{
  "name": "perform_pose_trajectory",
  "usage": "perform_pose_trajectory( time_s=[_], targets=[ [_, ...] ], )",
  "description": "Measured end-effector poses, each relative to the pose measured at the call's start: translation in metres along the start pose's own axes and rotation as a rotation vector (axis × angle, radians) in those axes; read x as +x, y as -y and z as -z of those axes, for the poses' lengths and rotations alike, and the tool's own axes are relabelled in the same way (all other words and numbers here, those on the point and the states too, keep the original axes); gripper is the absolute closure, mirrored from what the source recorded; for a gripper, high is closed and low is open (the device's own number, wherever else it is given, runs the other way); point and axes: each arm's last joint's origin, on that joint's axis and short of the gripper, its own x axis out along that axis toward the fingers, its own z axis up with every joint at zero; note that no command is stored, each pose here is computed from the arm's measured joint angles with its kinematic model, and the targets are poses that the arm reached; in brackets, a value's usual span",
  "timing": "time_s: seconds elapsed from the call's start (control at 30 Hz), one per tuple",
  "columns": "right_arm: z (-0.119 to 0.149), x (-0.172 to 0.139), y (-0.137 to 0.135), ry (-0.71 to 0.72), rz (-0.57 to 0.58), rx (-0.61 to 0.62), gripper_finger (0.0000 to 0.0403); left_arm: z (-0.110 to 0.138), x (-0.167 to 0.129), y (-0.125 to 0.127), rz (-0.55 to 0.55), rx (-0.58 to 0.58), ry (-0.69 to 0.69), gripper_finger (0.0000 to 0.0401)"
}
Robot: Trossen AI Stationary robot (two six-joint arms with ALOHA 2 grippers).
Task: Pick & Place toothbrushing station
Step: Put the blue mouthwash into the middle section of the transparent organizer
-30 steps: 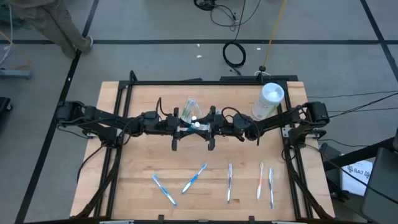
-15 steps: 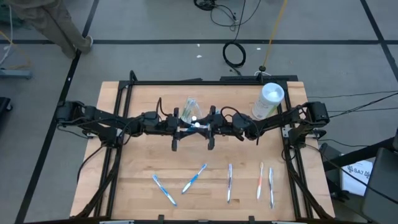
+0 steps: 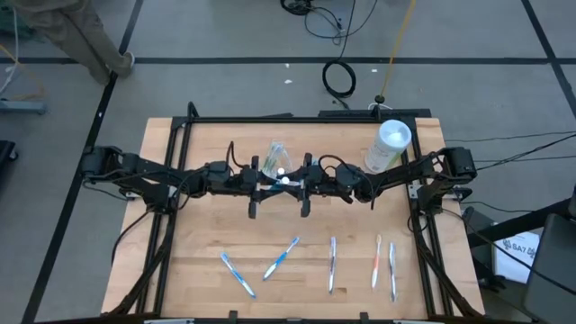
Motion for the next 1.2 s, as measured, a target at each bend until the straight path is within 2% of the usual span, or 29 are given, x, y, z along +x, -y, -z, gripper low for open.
perform_pose_trajectory(
  time_s=[0.17, 0.27, 0.37, 0.67, 0.9, 1.03, 1.2],
  targets=[
    [0.000, 0.000, 0.000, -0.001, 0.000, -0.002, 0.0315, 0.000, 0.000, 0.000, 0.000, 0.001, 0.000, 0.0282],
    [0.000, 0.000, 0.000, -0.002, 0.001, -0.002, 0.0307, 0.000, 0.000, 0.000, -0.002, -0.001, 0.001, 0.0274],
    [0.000, 0.000, 0.000, -0.002, 0.001, -0.001, 0.0299, 0.000, 0.000, 0.000, -0.001, -0.001, 0.000, 0.0275],
    [0.001, 0.000, 0.000, -0.009, 0.001, -0.016, 0.0315, 0.000, 0.000, 0.000, -0.001, -0.007, -0.004, 0.0279],
    [0.002, 0.000, 0.001, -0.024, 0.005, -0.019, 0.0310, 0.005, 0.000, 0.000, -0.005, -0.015, -0.055, 0.0279],
    [0.006, 0.000, 0.007, -0.072, 0.025, -0.024, 0.0312, 0.008, 0.000, -0.002, -0.060, -0.014, -0.077, 0.0272],
    [0.011, -0.001, 0.017, -0.135, 0.057, -0.026, 0.0313, 0.012, -0.001, -0.004, -0.129, -0.006, -0.122, 0.0238]
  ],
)
